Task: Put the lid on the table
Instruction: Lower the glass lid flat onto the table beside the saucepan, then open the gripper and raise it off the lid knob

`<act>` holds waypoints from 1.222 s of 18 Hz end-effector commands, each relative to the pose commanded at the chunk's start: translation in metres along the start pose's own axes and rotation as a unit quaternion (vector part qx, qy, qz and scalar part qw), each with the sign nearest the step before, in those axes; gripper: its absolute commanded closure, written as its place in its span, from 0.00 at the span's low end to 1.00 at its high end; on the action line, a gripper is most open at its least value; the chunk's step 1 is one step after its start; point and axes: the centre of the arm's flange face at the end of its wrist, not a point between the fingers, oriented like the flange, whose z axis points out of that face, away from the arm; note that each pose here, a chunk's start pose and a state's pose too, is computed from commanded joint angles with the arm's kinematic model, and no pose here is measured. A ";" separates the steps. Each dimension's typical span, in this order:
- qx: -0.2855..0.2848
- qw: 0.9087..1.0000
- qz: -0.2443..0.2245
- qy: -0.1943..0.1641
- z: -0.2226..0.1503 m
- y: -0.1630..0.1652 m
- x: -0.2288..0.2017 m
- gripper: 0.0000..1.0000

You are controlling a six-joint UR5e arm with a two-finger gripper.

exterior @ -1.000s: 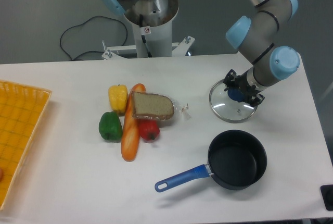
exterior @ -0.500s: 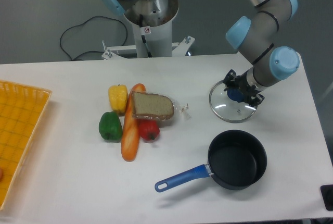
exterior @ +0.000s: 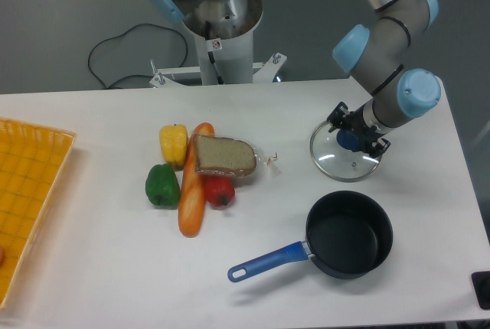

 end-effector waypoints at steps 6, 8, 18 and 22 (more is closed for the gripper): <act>-0.002 1.000 -0.001 -0.012 -0.013 0.000 -0.003 0.00; -0.003 1.000 -0.002 -0.020 -0.021 0.000 -0.006 0.00; 0.000 0.995 0.007 -0.095 -0.103 -0.011 0.002 0.00; -0.006 0.992 0.022 -0.121 -0.127 -0.030 0.008 0.00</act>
